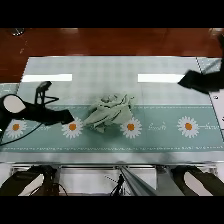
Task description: Fold the shirts.
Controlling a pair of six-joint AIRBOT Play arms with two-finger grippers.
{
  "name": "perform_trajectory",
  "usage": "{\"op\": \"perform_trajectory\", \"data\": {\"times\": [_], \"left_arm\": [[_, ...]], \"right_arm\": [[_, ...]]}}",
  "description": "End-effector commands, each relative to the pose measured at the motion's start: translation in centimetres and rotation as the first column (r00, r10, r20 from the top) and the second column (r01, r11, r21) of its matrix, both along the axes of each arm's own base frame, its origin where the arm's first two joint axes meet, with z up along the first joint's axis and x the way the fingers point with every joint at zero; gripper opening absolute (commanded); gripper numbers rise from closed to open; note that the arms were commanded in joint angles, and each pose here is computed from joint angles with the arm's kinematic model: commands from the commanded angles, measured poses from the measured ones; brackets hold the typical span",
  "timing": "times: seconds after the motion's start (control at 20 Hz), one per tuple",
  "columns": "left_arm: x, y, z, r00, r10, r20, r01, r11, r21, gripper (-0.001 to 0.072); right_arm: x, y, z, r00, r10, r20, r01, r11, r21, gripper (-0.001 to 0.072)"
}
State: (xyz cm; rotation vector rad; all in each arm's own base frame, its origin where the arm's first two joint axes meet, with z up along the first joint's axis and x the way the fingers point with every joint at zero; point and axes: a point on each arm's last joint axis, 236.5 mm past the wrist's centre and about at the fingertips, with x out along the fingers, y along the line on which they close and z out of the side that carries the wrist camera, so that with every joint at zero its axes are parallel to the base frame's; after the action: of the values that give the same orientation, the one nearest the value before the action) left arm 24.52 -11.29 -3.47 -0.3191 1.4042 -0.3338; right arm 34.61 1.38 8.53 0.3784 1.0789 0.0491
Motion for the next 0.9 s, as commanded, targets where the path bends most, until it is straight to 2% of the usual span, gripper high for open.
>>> {"op": "perform_trajectory", "data": {"times": [0.0,0.1,0.2,0.4,0.75,0.8,0.85], "left_arm": [[-1.3,-4.1,-2.2,0.995,0.086,-0.04,-0.093,0.968,-0.235,0.0706],[-0.3,-5.9,-2.2,0.994,0.108,-0.007,-0.104,0.938,-0.33,0.0706],[0.6,-7.4,-2.7,0.995,0.1,0.018,-0.087,0.93,-0.358,0.0706],[2.0,-10.4,-4.2,0.996,0.07,0.053,-0.048,0.939,-0.339,0.0706],[6.1,-13.6,-2.9,0.991,0.029,0.13,0.016,0.943,-0.333,0.0698],[6.6,-13.9,-2.7,0.991,0.025,0.134,0.022,0.941,-0.337,0.0545],[6.7,-14.2,-2.6,0.991,0.016,0.13,0.03,0.939,-0.342,0.0118]], "right_arm": [[-5.4,-0.1,-6.5,0.989,-0.126,-0.078,0.138,0.975,0.176,0.0621],[-7.0,3.5,-9.8,0.987,-0.097,-0.125,0.131,0.945,0.3,0.0621],[-7.9,6.1,-11.7,0.986,-0.074,-0.147,0.122,0.929,0.349,0.0621],[-8.2,9.7,-11.9,0.992,0.01,-0.122,0.034,0.935,0.352,0.0621],[-8.4,13.8,-12.7,0.989,0.059,-0.139,-0.003,0.927,0.375,0.0621],[-8.4,14.2,-13.2,0.986,0.068,-0.15,-0.007,0.925,0.379,0.0621],[-8.3,14.6,-13.7,0.984,0.07,-0.163,-0.002,0.924,0.383,0.0621]]}}
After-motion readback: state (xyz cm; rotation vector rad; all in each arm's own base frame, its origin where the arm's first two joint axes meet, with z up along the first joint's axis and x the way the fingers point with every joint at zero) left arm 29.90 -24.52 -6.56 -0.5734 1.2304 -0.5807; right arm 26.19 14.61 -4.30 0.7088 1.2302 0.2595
